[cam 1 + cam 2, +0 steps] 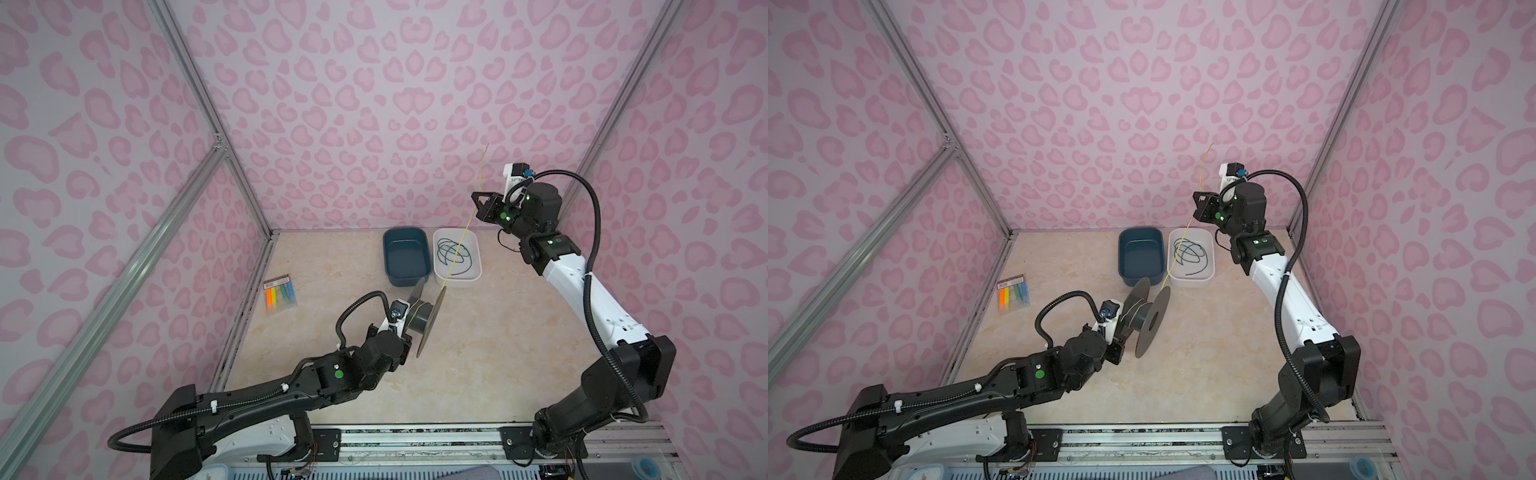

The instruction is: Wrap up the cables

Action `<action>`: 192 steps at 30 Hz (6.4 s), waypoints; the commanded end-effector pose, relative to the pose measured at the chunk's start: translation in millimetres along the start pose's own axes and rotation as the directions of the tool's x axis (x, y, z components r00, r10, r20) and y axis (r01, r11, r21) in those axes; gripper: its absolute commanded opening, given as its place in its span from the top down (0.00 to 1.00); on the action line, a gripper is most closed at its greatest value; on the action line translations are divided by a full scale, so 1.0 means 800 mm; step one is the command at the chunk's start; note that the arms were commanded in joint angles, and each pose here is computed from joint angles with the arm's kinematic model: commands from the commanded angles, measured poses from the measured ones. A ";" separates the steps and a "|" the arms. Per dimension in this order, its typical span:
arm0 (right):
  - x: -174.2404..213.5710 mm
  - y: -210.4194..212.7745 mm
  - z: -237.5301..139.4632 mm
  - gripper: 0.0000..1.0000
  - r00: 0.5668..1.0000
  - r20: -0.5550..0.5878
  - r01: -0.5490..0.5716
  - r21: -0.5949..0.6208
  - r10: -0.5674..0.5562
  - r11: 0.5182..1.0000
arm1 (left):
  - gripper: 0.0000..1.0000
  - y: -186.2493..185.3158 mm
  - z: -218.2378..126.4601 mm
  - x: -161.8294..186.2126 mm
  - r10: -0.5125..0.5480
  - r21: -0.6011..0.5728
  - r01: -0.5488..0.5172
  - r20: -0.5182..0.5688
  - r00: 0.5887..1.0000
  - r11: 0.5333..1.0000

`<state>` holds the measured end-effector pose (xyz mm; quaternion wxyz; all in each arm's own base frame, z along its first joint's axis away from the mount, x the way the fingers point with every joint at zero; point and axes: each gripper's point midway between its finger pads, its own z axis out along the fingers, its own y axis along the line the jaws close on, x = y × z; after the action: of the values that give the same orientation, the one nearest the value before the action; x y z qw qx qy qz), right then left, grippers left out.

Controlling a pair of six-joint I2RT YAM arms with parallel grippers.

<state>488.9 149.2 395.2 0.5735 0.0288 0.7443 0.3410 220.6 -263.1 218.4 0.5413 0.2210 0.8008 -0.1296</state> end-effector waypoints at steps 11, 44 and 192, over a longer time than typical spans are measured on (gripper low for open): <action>0.024 -0.076 -0.013 1.00 0.969 0.218 -0.126 0.042 0.114 0.991 | 0.96 0.038 -0.042 -0.090 -0.202 0.221 0.174 0.112 0.973 0.960; 0.205 0.011 -0.074 1.00 0.983 0.169 -0.087 0.059 0.076 0.994 | 0.96 0.158 0.064 -0.262 -0.678 0.169 0.690 0.448 0.583 0.704; -0.076 0.071 -0.057 1.00 0.928 0.332 0.203 -0.077 -0.167 0.976 | 0.96 -0.034 0.095 0.065 0.281 -0.170 -0.320 -0.220 0.934 0.932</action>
<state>443.1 172.2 375.1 0.5605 -0.0394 0.7589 0.3290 274.2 -329.0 197.9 0.5891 0.1645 0.7906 -0.0312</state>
